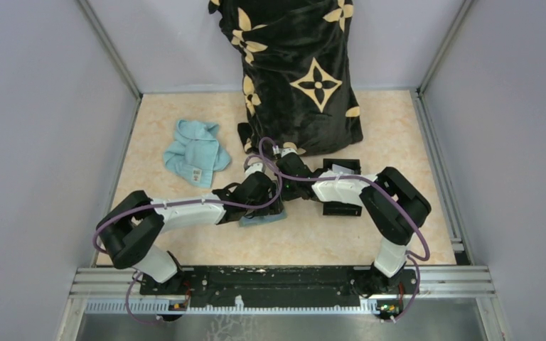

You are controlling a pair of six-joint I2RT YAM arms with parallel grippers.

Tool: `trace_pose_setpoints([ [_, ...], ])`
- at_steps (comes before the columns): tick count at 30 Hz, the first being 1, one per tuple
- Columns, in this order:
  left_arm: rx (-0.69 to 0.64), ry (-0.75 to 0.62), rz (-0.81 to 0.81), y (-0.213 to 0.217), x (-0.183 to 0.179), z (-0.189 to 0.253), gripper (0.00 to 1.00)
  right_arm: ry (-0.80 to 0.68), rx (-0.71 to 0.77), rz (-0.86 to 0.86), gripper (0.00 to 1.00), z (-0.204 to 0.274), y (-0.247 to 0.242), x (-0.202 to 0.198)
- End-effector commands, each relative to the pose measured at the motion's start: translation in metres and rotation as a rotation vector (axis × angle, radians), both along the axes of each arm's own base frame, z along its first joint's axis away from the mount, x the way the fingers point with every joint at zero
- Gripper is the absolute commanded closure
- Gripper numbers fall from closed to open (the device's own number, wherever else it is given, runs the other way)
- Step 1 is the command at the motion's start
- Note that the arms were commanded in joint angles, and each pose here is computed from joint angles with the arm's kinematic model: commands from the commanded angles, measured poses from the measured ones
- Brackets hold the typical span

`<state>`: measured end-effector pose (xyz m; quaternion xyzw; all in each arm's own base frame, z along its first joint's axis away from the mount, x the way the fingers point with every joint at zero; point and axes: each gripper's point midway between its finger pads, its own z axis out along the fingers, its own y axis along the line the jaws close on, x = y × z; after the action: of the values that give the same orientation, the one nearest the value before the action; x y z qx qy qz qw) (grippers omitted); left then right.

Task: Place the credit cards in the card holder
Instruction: Insert the credit card into the card holder.

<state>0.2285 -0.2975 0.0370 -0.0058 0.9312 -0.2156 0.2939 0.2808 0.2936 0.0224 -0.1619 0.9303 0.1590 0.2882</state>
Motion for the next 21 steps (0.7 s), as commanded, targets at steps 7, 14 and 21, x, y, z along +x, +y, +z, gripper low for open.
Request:
trace_pose_setpoints([
  [7, -0.032, 0.036, -0.090, -0.017, -0.013, -0.005, 0.19, 0.027, 0.045, 0.060, 0.94, 0.006, 0.021, -0.016],
  [14, 0.016, -0.006, -0.014, 0.012, -0.014, 0.001, 0.18, -0.006, 0.042, 0.031, 0.91, 0.014, 0.015, -0.012],
  [21, 0.021, -0.018, 0.028, 0.023, -0.015, 0.007, 0.17, -0.010, 0.062, 0.011, 0.80, 0.019, 0.010, -0.014],
])
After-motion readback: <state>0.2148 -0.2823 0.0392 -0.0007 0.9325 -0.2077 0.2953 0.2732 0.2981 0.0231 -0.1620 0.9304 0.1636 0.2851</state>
